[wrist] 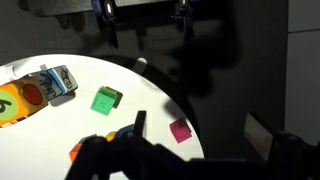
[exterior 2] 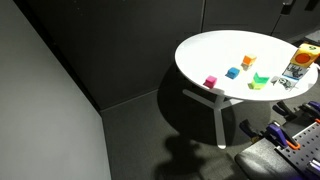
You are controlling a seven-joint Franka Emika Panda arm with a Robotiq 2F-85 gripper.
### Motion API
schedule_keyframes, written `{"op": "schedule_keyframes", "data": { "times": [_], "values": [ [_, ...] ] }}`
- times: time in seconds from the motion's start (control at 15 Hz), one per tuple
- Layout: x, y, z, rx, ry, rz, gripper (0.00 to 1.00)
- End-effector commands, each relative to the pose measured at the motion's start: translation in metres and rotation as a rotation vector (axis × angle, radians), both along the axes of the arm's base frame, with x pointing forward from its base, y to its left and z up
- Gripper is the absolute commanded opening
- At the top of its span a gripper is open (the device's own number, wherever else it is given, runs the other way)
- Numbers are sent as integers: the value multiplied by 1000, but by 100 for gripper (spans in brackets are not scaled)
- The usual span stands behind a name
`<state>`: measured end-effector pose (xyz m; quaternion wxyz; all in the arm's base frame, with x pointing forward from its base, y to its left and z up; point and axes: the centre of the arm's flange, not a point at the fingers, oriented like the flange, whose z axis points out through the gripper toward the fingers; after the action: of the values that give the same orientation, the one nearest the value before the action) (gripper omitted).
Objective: Put the blue block onto the pink block then move the green block next to it
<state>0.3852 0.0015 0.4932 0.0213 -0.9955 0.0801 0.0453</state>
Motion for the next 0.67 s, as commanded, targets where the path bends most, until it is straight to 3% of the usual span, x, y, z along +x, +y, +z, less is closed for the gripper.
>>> {"op": "schedule_keyframes", "data": {
  "times": [0.0, 0.6],
  "values": [
    [16, -19, -19, 21, -69, 15, 100],
    [59, -65, -60, 7, -173, 148, 100]
  ]
}}
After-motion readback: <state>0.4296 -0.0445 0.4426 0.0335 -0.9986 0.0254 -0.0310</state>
